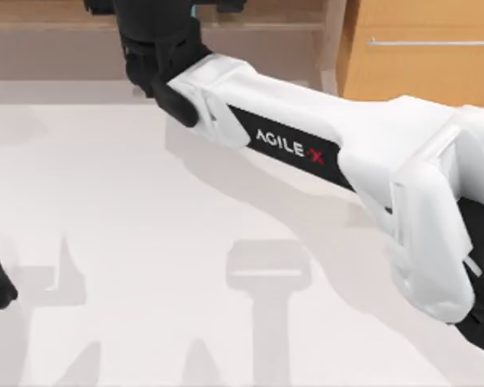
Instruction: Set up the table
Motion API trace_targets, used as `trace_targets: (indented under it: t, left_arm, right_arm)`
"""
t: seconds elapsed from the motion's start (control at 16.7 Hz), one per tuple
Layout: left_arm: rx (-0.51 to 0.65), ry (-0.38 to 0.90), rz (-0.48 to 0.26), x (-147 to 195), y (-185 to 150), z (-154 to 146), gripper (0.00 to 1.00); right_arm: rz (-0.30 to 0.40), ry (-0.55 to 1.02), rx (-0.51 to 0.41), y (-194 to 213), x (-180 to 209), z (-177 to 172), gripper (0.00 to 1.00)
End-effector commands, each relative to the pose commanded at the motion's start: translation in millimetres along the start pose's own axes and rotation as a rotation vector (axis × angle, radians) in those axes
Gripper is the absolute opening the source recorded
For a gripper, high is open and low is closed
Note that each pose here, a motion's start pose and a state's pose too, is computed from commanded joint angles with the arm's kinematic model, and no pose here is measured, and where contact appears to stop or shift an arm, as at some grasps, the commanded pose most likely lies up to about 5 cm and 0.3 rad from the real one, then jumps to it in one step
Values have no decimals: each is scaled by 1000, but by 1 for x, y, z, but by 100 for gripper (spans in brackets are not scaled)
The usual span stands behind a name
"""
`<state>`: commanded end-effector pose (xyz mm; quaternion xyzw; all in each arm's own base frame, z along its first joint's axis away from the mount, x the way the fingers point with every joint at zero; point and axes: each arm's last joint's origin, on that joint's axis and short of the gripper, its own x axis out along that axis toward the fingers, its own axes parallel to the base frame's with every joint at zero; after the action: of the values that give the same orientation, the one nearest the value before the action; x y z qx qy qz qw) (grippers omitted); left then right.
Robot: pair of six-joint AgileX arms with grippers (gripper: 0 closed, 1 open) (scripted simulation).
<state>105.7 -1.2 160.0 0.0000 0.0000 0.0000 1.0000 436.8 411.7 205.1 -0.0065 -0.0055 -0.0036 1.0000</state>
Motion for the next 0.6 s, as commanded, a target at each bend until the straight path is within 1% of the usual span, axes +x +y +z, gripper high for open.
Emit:
trace_targets:
  t: [0.18,0.6]
  left_arm:
    - [0,0,0,0,0,0,100]
    - [0,0,0,0,0,0,100]
  right_arm:
    - [0,0,0,0,0,0,100]
    - [0,0,0,0,0,0,47]
